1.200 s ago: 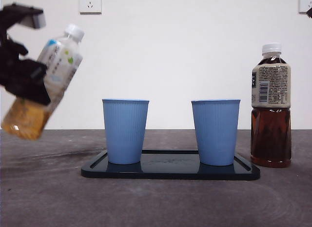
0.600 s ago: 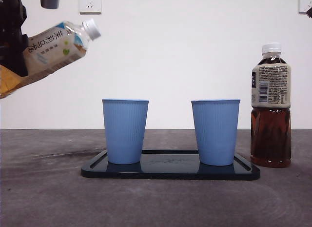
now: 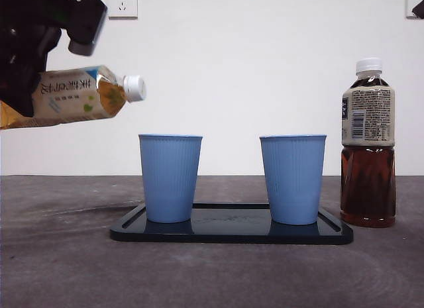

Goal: Pour the drink into the cup

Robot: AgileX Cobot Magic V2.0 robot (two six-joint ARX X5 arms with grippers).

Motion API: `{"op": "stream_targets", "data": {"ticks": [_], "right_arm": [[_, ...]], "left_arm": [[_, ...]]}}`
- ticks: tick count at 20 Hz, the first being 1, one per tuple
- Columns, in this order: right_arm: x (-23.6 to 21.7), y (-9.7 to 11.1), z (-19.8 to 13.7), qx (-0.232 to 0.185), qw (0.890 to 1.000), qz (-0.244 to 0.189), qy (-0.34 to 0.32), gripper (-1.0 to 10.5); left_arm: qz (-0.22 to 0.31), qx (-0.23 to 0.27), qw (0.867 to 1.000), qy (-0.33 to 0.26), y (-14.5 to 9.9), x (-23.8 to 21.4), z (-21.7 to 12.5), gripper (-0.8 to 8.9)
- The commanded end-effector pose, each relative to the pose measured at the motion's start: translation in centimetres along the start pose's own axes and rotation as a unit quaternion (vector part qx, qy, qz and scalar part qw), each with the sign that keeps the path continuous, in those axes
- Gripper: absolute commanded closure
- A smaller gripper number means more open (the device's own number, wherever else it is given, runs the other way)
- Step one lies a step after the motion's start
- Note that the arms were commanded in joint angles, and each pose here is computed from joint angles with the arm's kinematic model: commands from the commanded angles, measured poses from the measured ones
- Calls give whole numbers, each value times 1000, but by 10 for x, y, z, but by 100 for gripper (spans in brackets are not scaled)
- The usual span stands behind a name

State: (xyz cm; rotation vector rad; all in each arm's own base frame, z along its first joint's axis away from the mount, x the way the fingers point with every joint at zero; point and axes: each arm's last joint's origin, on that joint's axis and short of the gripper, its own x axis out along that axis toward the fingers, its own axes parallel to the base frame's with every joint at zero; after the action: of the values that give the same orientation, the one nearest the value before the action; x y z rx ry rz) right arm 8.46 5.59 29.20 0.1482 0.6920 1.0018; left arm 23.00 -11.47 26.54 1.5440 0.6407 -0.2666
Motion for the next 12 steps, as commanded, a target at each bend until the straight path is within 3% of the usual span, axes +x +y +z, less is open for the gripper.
{"op": "stream_targets", "data": {"ticks": [1,12], "right_arm": [[-1,3,2,-14,1000,10,2,552],[1,7,0,-22,999,25,15,552]], "left_arm": [[39,-3,999,3,12,-2,9,632],[63,18,998,11,21,-4,22,633]]}}
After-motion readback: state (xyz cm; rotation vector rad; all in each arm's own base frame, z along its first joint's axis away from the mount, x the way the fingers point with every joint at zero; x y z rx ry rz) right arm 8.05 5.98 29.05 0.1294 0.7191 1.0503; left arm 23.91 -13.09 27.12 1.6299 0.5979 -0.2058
